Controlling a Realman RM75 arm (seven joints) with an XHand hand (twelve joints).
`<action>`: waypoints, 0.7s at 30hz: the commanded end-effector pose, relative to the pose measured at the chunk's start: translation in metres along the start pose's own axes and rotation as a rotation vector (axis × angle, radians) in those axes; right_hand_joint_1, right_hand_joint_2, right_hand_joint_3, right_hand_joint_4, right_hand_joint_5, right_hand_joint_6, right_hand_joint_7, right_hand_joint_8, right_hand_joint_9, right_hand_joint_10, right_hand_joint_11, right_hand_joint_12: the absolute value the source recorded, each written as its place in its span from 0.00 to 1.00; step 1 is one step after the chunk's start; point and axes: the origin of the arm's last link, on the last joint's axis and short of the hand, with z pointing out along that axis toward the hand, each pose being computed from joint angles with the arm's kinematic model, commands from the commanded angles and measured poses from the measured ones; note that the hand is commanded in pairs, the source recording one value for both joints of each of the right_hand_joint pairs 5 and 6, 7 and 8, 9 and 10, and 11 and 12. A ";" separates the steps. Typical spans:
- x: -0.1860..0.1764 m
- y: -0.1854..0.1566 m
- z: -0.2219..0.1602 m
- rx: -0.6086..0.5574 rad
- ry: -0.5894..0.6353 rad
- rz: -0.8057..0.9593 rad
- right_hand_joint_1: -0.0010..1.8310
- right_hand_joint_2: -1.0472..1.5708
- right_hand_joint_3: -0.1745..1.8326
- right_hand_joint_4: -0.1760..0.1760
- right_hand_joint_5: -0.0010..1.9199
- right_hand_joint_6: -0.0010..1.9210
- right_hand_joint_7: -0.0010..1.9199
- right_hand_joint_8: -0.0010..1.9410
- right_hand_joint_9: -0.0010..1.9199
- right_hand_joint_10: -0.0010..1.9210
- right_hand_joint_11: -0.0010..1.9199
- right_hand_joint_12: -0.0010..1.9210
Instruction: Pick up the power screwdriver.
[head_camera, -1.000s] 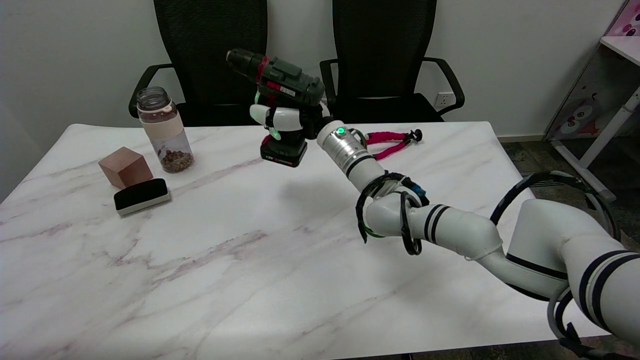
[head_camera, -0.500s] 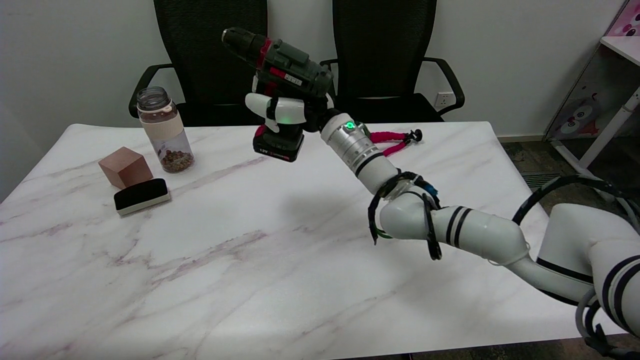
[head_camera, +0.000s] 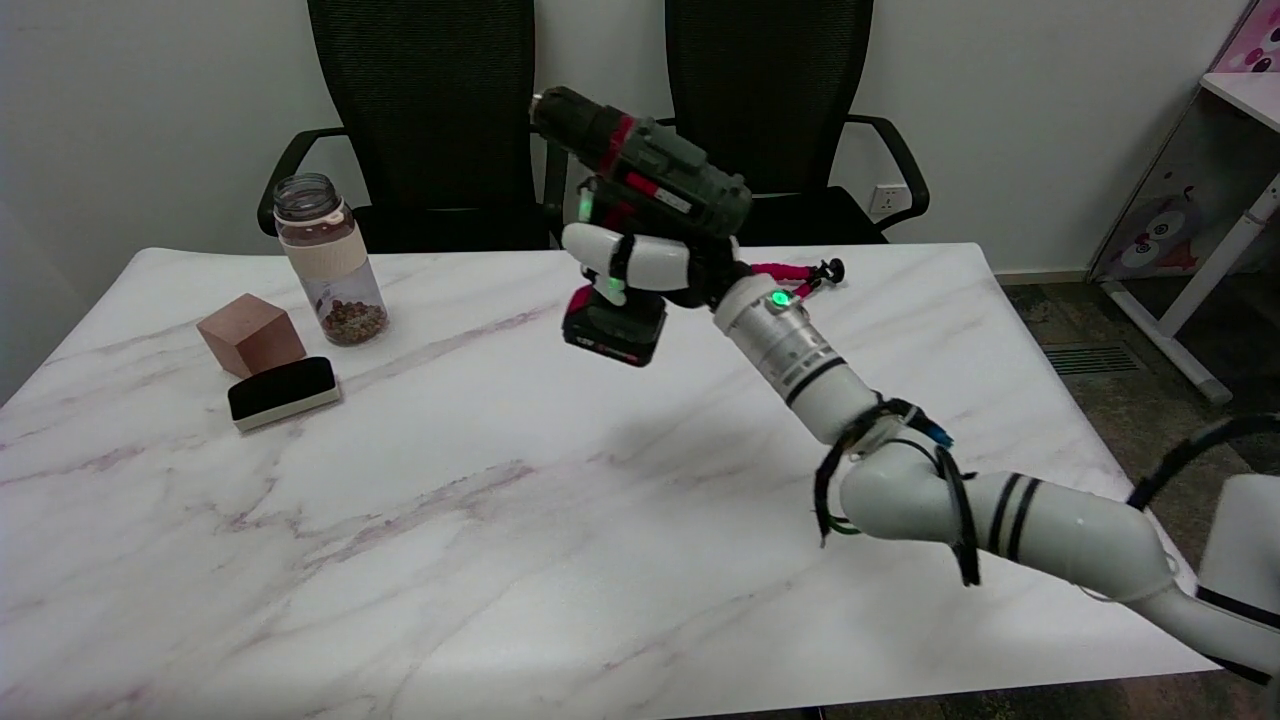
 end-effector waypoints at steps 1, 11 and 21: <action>0.043 -0.034 -0.087 0.020 0.046 -0.013 0.58 0.93 0.43 1.00 1.00 1.00 1.00 0.99 1.00 1.00 1.00 1.00; 0.065 -0.035 -0.113 0.032 0.073 -0.041 0.56 0.95 0.42 1.00 1.00 1.00 1.00 0.99 1.00 1.00 1.00 1.00; 0.065 -0.031 -0.126 0.045 0.035 -0.058 0.57 0.95 0.41 1.00 1.00 1.00 1.00 0.99 1.00 1.00 1.00 1.00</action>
